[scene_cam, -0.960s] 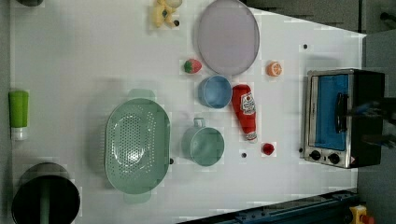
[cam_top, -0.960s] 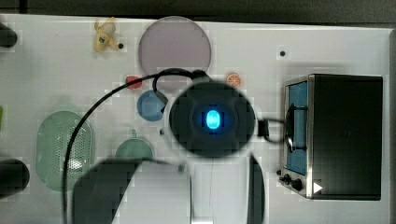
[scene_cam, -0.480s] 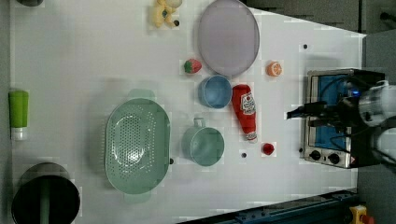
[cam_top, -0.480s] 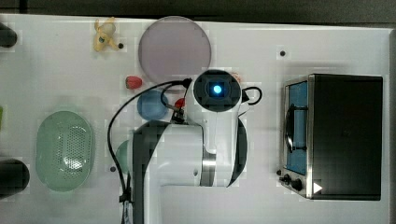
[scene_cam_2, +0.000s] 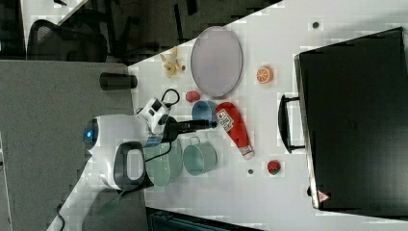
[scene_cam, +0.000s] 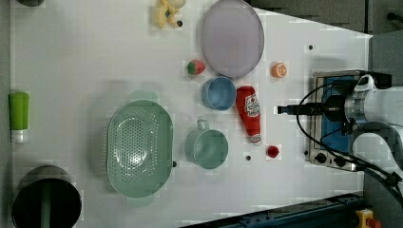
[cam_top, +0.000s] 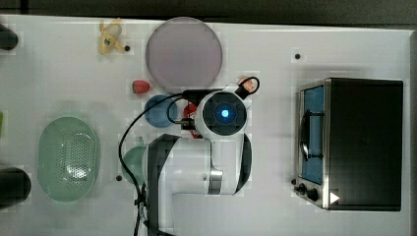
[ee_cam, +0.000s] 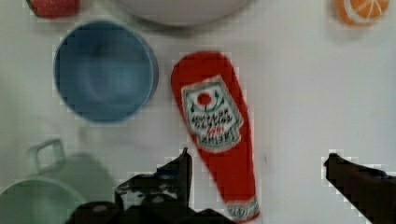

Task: Pick Ketchup from the table and place it in strainer.

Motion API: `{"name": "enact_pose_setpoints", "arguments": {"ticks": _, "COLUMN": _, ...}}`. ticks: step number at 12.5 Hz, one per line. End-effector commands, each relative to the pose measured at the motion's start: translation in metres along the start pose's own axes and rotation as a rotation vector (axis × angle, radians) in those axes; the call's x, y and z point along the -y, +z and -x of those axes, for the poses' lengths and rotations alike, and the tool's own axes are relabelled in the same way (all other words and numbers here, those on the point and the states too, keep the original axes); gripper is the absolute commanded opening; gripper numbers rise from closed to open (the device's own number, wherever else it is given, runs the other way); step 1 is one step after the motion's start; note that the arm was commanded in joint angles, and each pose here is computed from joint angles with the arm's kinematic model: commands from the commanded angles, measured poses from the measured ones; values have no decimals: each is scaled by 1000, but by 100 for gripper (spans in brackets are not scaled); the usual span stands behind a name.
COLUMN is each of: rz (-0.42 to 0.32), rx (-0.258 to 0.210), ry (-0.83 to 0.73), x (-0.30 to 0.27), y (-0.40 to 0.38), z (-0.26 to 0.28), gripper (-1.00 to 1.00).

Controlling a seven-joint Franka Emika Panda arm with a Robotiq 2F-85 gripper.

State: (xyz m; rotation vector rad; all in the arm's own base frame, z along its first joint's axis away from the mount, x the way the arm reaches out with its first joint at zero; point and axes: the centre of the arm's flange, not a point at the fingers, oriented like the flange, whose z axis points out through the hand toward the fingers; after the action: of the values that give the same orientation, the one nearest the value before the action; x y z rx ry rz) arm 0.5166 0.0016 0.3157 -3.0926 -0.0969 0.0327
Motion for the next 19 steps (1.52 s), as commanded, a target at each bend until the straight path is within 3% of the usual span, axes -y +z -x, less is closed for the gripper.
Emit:
{"name": "enact_pose_setpoints", "arguments": {"ticks": 1, "rz": -5, "rx": 14, "ry": -123, "x": 14, "y": 48, "z": 7, "gripper": 100}}
{"name": "enact_pose_setpoints", "arguments": {"ticks": 4, "rz": 11, "rx": -4, "ry": -157, "x": 14, "y": 91, "z": 5, "gripper": 100}}
{"name": "enact_pose_setpoints", "arguments": {"ticks": 11, "rz": -9, "rx": 8, "ry": -151, "x": 12, "y": 161, "z": 11, "gripper": 100}}
{"name": "enact_pose_setpoints", "arguments": {"ticks": 12, "rz": -10, "rx": 8, "ry": -151, "x": 12, "y": 164, "z": 12, "gripper": 92}}
{"name": "enact_pose_setpoints", "arguments": {"ticks": 15, "rz": -8, "rx": -1, "ry": -152, "x": 12, "y": 161, "z": 11, "gripper": 23}}
{"name": "enact_pose_setpoints", "arguments": {"ticks": 19, "rz": 6, "rx": -16, "ry": -135, "x": 10, "y": 122, "z": 1, "gripper": 23}}
